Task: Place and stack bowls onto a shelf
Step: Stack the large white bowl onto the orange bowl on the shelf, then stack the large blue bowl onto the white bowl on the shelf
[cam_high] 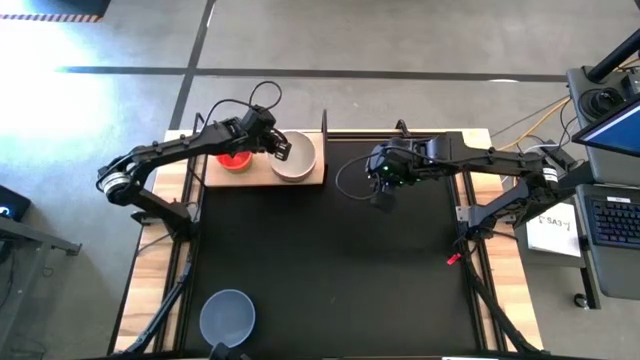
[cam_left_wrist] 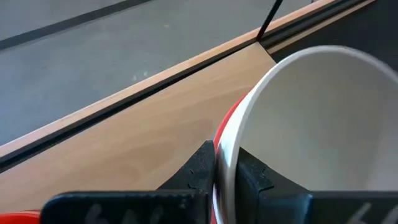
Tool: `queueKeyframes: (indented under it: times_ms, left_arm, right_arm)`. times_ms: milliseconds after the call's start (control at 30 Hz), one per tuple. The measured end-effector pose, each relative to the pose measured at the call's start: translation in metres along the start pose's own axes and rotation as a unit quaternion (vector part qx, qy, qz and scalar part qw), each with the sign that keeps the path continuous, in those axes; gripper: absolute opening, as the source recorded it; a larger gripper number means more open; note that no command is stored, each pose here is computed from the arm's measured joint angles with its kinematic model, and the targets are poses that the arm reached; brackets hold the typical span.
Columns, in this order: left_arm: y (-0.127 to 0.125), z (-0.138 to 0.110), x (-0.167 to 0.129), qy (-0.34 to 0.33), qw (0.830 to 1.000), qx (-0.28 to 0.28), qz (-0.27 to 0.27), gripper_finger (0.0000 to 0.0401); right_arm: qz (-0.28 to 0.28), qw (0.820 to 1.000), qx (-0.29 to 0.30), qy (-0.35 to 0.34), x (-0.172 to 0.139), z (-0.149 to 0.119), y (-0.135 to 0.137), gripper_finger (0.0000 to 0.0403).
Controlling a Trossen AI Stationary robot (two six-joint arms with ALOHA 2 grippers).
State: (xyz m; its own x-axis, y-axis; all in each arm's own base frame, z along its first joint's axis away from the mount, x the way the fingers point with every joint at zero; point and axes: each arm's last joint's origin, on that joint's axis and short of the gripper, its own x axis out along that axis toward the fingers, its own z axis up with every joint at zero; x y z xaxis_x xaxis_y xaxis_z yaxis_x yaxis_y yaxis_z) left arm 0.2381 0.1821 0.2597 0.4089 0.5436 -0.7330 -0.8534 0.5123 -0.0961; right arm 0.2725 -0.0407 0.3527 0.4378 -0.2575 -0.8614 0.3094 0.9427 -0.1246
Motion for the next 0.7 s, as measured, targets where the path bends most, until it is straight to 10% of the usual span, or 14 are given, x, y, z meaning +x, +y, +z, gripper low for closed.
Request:
queueKeyframes:
  times_ms: [700]
  left_arm:
    - [0.017, 0.021, -0.005, -0.030, 0.999, -0.001, 0.013, 0.0112]
  right_arm:
    - [-0.004, 0.999, -0.005, 0.043, 0.019, -0.014, 0.002, 0.0209]
